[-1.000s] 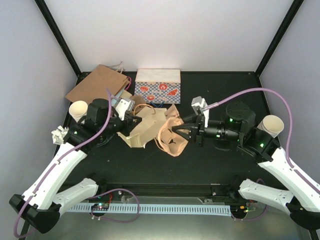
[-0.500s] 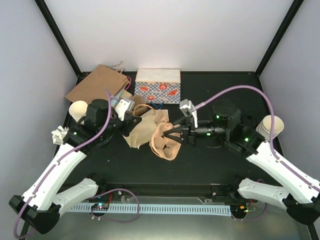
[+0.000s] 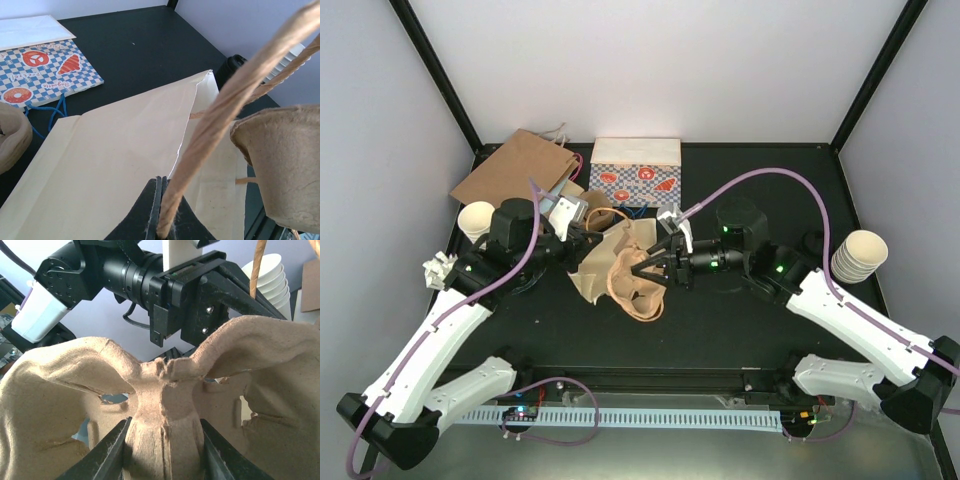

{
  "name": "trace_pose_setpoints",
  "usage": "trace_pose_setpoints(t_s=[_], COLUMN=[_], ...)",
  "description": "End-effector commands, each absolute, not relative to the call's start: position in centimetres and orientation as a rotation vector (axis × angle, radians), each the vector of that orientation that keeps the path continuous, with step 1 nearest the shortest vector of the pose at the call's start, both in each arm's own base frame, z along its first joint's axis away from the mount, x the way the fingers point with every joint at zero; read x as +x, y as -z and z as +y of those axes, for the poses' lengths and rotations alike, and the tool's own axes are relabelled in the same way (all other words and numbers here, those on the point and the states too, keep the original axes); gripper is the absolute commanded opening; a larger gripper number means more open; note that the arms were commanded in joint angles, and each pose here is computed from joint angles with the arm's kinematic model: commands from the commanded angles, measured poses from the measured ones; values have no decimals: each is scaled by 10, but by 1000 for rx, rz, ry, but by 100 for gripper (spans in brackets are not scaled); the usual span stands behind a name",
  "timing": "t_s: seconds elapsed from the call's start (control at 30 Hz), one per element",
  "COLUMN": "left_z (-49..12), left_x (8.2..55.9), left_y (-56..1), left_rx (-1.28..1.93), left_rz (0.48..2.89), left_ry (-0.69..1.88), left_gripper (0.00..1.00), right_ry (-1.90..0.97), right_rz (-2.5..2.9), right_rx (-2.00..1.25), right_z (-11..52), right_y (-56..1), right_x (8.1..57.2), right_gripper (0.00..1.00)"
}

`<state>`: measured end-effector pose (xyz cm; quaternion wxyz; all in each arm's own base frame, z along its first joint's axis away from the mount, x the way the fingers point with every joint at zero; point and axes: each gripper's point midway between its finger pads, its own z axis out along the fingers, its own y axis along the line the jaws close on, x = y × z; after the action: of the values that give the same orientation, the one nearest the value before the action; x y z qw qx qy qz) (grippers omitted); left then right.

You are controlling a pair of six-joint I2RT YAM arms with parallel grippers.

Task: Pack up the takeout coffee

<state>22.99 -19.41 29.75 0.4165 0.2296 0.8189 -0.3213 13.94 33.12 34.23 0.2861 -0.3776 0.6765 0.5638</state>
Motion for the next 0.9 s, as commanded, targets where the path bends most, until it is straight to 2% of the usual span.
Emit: trace_pose_setpoints(t_s=[0.0,0.3,0.87], left_z=[-199,-198,-202], left_x=[226,225,231], left_y=[-325,-330,-330], left_rx=[598,599,591], left_rz=[1976,1967,1975], left_ry=[838,836,840], left_gripper=[2,2,2], right_ry=[-1508,-1466,-1423], right_rz=[1742,1844,2018], right_rx=[-1001,-966,-933], right_z=[333,334,307], right_y=[-352,-317,-246], right_x=[144,152,133], right_gripper=[33,33,33])
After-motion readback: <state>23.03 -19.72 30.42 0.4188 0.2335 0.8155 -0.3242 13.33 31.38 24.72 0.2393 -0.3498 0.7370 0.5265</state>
